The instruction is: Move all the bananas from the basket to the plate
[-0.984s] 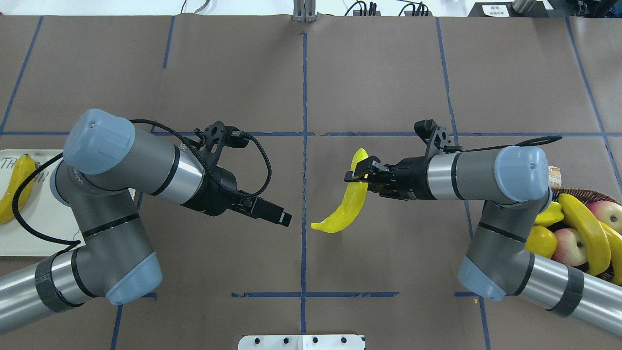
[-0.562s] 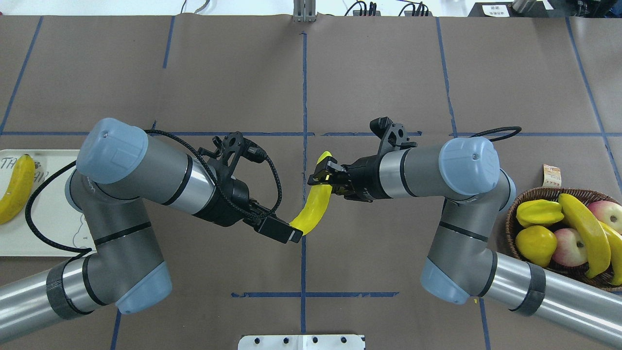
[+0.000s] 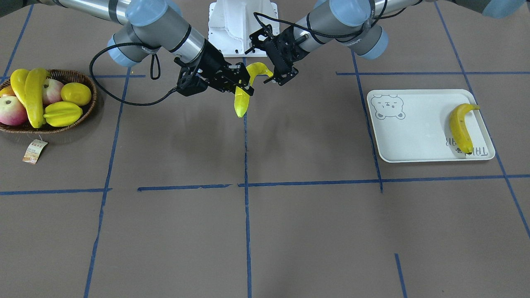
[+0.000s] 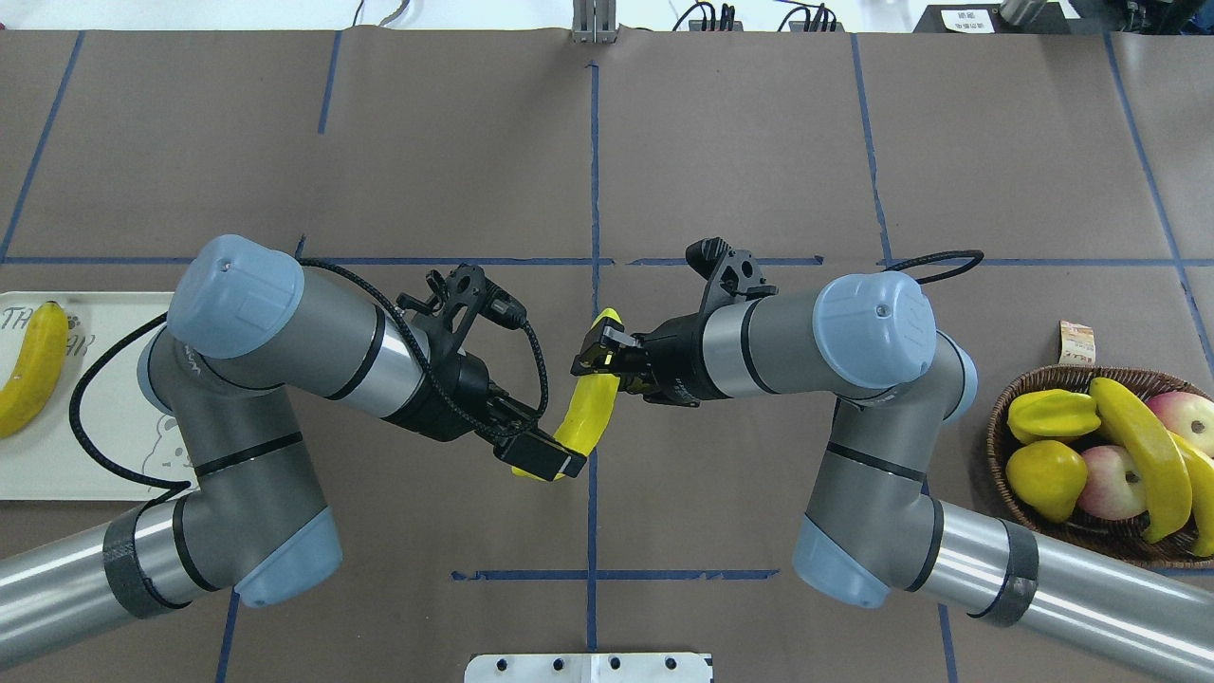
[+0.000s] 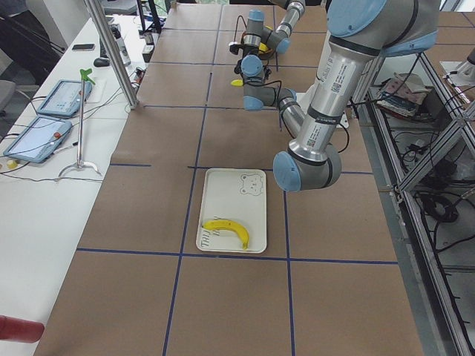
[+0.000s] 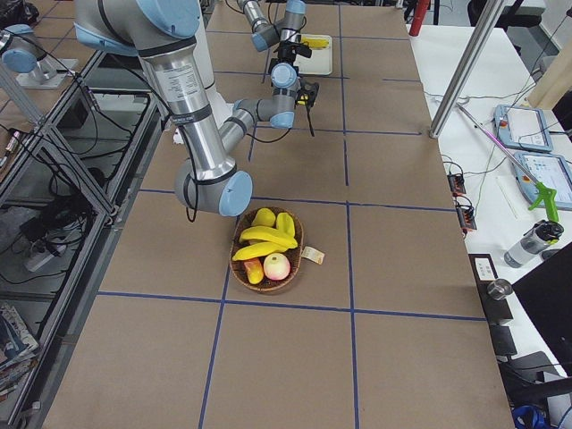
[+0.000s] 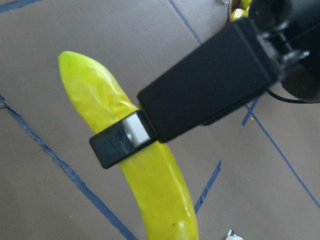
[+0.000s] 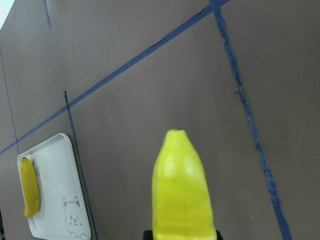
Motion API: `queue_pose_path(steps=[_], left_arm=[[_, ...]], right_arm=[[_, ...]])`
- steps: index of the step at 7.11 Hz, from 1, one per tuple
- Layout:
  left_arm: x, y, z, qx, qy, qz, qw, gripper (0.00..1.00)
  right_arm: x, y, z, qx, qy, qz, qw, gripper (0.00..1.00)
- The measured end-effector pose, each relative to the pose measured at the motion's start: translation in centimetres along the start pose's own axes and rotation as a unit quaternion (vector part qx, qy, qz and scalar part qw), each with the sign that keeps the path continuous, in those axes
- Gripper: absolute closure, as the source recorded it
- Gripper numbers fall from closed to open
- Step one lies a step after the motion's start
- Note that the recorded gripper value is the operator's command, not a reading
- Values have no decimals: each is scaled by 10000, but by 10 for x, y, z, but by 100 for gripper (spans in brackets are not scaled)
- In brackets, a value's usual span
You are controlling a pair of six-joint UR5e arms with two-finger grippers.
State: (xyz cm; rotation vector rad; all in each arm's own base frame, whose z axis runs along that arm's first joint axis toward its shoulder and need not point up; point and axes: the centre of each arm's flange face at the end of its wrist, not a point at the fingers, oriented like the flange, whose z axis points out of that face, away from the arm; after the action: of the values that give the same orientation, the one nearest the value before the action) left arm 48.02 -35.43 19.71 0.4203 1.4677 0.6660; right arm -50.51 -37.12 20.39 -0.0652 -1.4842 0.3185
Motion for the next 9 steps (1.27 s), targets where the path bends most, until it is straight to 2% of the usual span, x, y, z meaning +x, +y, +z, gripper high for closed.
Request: queue_pose_path(steps=[2, 3, 4, 6, 7, 8, 9], left_arm=[[0, 4, 7, -41, 41, 21, 10000, 22], [0, 8, 12, -73, 66, 23, 9999, 29], [0, 10, 14, -92, 82, 23, 9999, 38], [2, 11, 16, -94, 108, 27, 9999, 63], [2, 11, 16, -89, 117, 16, 9999, 73], [3, 11, 15, -81, 125, 1, 9999, 88], [2, 11, 14, -75, 124, -14, 9999, 97]], right_arm=[[-5, 2, 0, -9, -41, 123, 9999, 93], [-8, 2, 0, -13, -63, 156, 9999, 93], [-10, 3, 0, -16, -73, 166, 9998, 93], [-10, 3, 0, -18, -77, 171, 9998, 92], [-10, 3, 0, -16, -70, 174, 9998, 87], [-9, 2, 1, -14, -63, 176, 9998, 54], [-9, 2, 1, -12, -66, 174, 9998, 1]])
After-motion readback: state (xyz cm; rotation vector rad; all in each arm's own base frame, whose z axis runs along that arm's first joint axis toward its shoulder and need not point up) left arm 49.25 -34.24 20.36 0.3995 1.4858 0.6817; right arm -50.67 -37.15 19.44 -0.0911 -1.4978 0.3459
